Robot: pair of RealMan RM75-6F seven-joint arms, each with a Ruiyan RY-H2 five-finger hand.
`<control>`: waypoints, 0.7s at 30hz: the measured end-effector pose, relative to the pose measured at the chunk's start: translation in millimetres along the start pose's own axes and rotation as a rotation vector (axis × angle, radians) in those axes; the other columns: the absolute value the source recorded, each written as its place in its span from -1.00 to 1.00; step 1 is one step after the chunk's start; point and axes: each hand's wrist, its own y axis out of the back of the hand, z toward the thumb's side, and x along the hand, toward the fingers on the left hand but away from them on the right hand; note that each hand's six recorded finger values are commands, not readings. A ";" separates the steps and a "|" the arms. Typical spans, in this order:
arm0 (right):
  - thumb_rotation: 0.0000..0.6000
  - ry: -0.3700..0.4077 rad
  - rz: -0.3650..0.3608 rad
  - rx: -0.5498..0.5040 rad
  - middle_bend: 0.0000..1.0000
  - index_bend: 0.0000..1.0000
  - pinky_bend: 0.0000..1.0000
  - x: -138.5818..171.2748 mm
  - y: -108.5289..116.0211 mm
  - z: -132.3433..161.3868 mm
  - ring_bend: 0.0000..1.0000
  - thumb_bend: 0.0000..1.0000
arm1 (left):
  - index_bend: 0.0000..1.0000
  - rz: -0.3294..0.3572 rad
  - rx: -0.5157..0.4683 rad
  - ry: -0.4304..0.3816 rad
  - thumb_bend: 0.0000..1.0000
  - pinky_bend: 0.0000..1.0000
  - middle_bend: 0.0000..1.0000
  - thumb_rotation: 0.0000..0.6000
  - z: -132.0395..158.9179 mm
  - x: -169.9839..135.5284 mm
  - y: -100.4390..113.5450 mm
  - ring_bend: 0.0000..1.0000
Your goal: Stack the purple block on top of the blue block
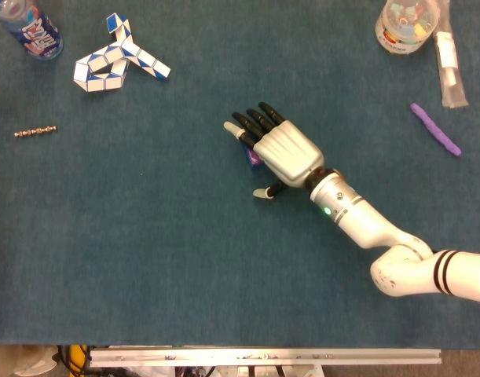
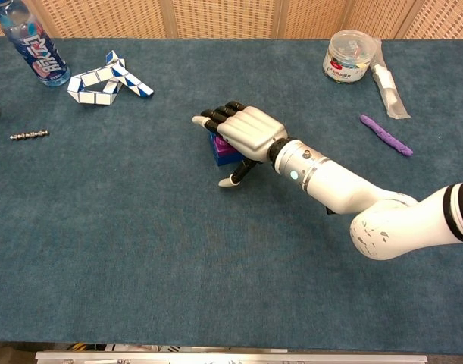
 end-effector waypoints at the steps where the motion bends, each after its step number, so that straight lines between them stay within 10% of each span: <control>1: 0.22 -0.001 -0.001 0.004 -1.00 -1.00 -1.00 -0.1 0.0 -0.5 -1.00 -1.00 | -0.59 0.000 0.000 0.000 -0.66 -0.38 -0.63 1.00 0.1 0.1 0.1 -0.61; 21: 0.22 -0.013 -0.006 -0.035 -1.00 -1.00 -1.00 -4.1 7.2 -4.8 -1.00 -1.00 | -0.59 0.002 -0.004 -0.005 -0.66 -0.38 -0.63 1.00 1.8 -0.1 1.3 -0.61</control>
